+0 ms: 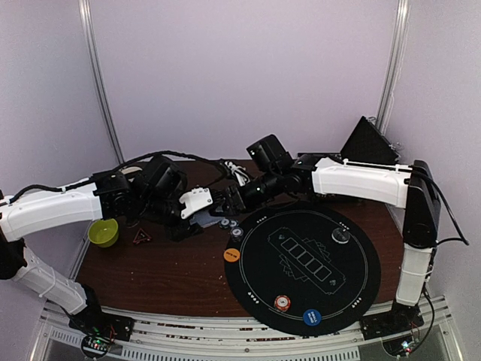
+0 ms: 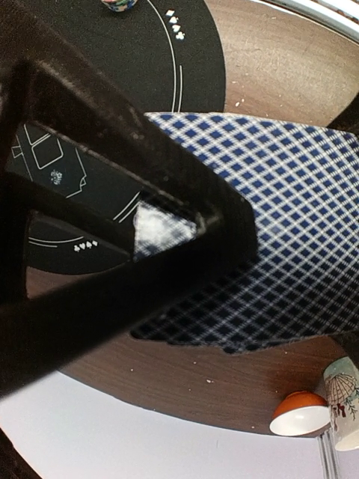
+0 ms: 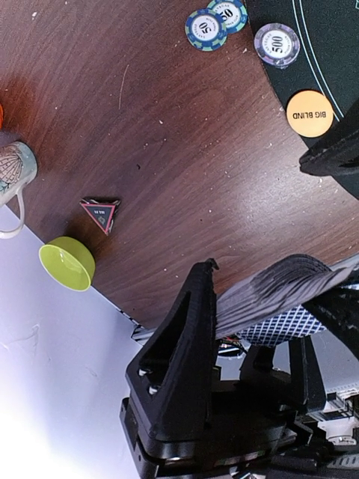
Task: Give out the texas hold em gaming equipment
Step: Pick up the poker card from the face-down deck piles.
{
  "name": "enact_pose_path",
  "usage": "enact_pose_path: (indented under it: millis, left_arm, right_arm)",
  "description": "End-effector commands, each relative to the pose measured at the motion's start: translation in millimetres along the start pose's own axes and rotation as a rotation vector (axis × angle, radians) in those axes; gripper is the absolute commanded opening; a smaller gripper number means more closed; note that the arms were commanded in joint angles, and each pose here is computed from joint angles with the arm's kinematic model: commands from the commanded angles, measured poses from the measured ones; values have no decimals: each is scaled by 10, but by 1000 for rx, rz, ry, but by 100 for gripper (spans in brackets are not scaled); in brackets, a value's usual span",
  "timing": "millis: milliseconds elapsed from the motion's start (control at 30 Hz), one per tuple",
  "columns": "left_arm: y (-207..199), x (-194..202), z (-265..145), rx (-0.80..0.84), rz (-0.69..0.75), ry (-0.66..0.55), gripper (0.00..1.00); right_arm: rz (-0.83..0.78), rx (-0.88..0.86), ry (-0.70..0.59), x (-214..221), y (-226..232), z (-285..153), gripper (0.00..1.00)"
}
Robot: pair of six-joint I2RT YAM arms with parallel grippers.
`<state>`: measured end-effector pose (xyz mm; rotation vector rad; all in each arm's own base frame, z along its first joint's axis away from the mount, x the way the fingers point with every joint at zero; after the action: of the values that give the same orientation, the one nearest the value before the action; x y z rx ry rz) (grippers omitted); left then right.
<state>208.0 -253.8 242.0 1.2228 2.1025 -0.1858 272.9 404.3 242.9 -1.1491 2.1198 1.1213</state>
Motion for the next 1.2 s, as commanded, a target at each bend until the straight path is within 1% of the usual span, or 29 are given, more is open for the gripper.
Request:
enact_pose_path:
  millis: [0, 133, 267, 433, 633, 900, 967, 1033, 1100, 1167]
  left_arm:
    - [40, -115, -34, -17, -11, -57, 58]
    - [42, -112, -22, -17, -11, -53, 58]
    - [42, -110, -19, -18, -11, -52, 58]
    - [40, -104, -11, -17, -11, -49, 58]
    - [42, -95, -10, -21, -12, -47, 59]
    - [39, -102, 6, -20, -12, -44, 59]
    - [37, -99, 5, -18, -13, -44, 59]
    - [41, -96, -1, -20, -13, -45, 59]
    - [41, -94, -7, -21, -12, -46, 59]
    - [42, -94, -9, -21, -13, -47, 59]
  right_arm:
    - [-25, 65, -11, -100, 28, -205, 50]
    - [-27, 58, -14, -126, 58, -236, 40]
    - [-29, 50, -23, -155, 88, -261, 24]
    - [-29, 38, -31, -183, 126, -274, 8]
    - [-39, 18, -29, -194, 189, -293, 0]
    - [-46, -15, -23, -195, 276, -164, 0]
    - [-51, -10, -33, -218, 286, -183, 8]
    - [-59, 4, -35, -230, 287, -214, 14]
    - [-62, 25, -29, -222, 277, -233, 18]
    - [-61, 39, -20, -205, 264, -240, 19]
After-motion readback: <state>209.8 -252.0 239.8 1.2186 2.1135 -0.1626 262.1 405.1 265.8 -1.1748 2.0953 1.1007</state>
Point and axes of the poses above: each gripper's point midway between its finger pads, its own z axis out along the fingers, its own y axis along the line the jaws close on, x = y × z, the point moved 7 cm from there along -z, back along the fingers, and after that the axes turned 14 degrees about -z, right-handed, at the moved point
